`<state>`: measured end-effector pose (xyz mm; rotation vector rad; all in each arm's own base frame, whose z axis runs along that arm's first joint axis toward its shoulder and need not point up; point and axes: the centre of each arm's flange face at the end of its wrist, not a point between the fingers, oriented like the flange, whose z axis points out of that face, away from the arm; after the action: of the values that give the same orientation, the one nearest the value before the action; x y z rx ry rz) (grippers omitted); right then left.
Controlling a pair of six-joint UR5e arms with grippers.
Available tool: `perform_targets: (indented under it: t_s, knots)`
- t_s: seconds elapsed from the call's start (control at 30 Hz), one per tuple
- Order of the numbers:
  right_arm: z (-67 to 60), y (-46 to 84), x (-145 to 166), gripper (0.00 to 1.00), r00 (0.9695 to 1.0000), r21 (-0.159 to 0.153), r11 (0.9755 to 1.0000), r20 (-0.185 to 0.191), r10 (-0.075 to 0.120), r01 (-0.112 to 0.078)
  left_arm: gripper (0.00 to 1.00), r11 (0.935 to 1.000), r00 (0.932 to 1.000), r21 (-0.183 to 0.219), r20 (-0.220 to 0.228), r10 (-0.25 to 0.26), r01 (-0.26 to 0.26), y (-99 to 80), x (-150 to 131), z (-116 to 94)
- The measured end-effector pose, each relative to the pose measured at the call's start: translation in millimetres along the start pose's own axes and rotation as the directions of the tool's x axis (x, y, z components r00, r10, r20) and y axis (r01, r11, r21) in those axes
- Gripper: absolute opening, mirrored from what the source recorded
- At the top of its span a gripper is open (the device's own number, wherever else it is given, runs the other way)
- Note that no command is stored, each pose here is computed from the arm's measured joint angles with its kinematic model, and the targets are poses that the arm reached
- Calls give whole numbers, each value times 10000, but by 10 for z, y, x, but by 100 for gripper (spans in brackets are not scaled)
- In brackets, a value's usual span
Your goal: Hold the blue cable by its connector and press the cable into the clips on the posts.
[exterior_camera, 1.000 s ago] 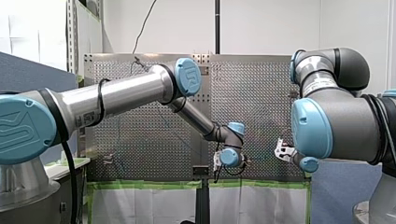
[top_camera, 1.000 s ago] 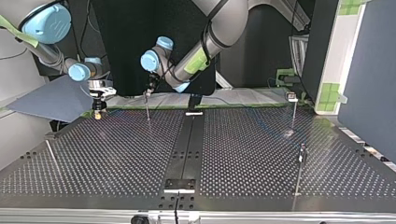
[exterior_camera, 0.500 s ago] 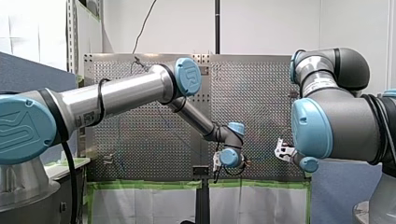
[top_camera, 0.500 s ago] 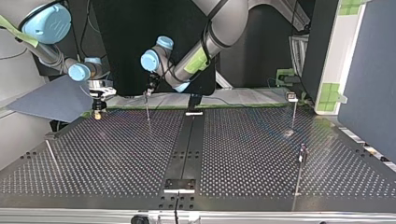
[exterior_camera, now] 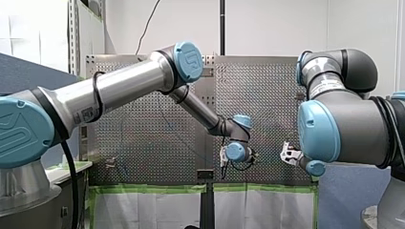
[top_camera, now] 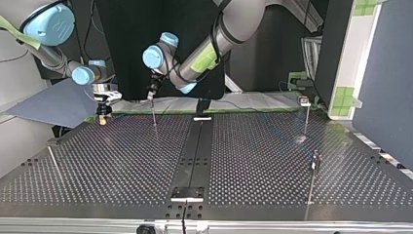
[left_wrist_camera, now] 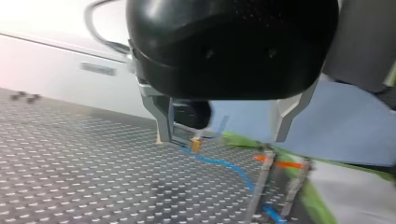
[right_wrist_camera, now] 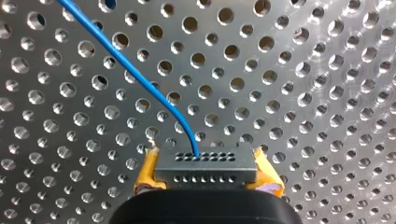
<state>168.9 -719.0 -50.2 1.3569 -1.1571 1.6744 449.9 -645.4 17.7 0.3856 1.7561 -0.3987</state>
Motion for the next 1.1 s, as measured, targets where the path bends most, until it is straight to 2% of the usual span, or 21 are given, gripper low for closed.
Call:
perform_targets:
  t_s: [0.27, 0.37, 0.63, 0.8, 1.1]
  knots:
    - [4, -53, -15, 0, 10000, 67, 10000, 32, 22, -23, 100, 9965, 9948, 135, 582, -830, 824, -4, -268, -111]
    - [4, -59, -18, 0, 10000, 75, 10000, 38, 36, -36, 100, 9953, 9933, 146, 640, -965, 958, -17, -344, -183]
    - [8, -61, -17, 0, 10000, 86, 9999, 13, 70, -70, 100, 9973, 9977, -326, 214, -647, 653, 31, -496, -459]
    - [9, -63, -15, 0, 10000, 100, 9999, 8, 91, -92, 100, 9977, 9986, -421, -4, -538, 537, 52, -598, -634]
    - [11, -73, -17, 0, 9999, 142, 9998, 19, 129, -129, 100, 9975, 9987, -483, -31, -515, 513, 64, -787, -905]
